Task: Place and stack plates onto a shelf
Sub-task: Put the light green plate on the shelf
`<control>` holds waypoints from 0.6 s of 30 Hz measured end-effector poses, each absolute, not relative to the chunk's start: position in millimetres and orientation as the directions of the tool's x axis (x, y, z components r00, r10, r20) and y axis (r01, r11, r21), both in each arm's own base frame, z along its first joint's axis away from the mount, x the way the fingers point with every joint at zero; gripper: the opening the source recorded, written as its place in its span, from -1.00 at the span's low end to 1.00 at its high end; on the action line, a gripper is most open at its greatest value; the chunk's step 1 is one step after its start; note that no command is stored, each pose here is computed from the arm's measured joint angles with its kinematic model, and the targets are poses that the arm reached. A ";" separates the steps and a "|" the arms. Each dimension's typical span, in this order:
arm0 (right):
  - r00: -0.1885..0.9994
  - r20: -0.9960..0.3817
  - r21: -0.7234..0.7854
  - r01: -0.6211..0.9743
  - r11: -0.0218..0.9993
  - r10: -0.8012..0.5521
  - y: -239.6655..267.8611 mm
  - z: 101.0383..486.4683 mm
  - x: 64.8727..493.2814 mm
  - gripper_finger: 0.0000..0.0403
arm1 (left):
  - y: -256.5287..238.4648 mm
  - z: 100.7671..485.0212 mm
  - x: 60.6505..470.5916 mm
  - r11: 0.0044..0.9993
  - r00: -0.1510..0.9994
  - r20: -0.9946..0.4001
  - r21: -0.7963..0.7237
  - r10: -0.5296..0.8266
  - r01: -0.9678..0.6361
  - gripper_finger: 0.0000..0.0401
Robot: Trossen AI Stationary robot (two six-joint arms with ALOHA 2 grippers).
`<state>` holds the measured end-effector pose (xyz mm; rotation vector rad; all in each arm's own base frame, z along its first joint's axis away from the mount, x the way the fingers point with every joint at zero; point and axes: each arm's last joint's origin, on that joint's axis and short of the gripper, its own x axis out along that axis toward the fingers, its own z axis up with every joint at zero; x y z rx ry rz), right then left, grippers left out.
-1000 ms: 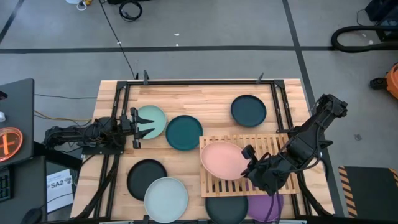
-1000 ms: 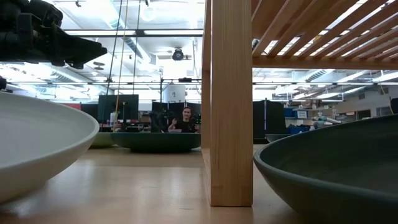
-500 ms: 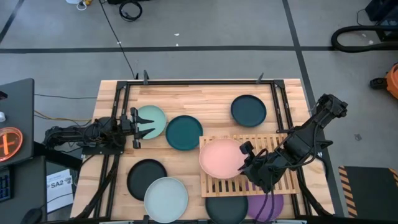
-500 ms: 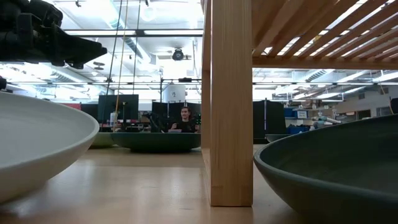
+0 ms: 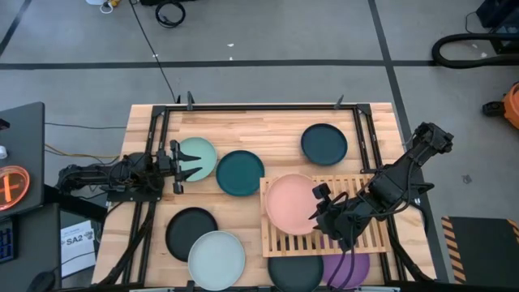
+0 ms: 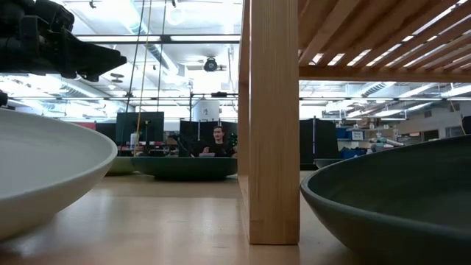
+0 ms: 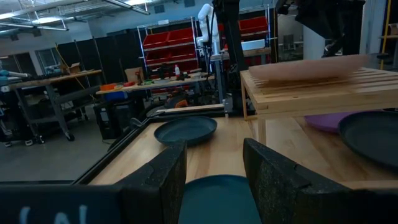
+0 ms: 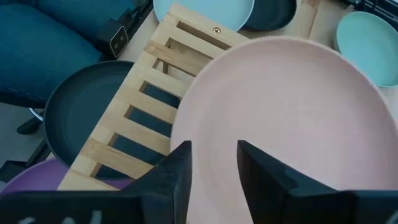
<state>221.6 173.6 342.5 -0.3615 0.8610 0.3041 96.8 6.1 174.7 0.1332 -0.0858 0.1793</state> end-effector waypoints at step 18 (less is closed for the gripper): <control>0.606 -0.784 -0.166 -0.416 0.894 0.137 173.2 343.7 220.1 -0.28 | 6.1 174.8 96.8 0.983 0.980 0.099 0.043 0.172 -0.177 -0.18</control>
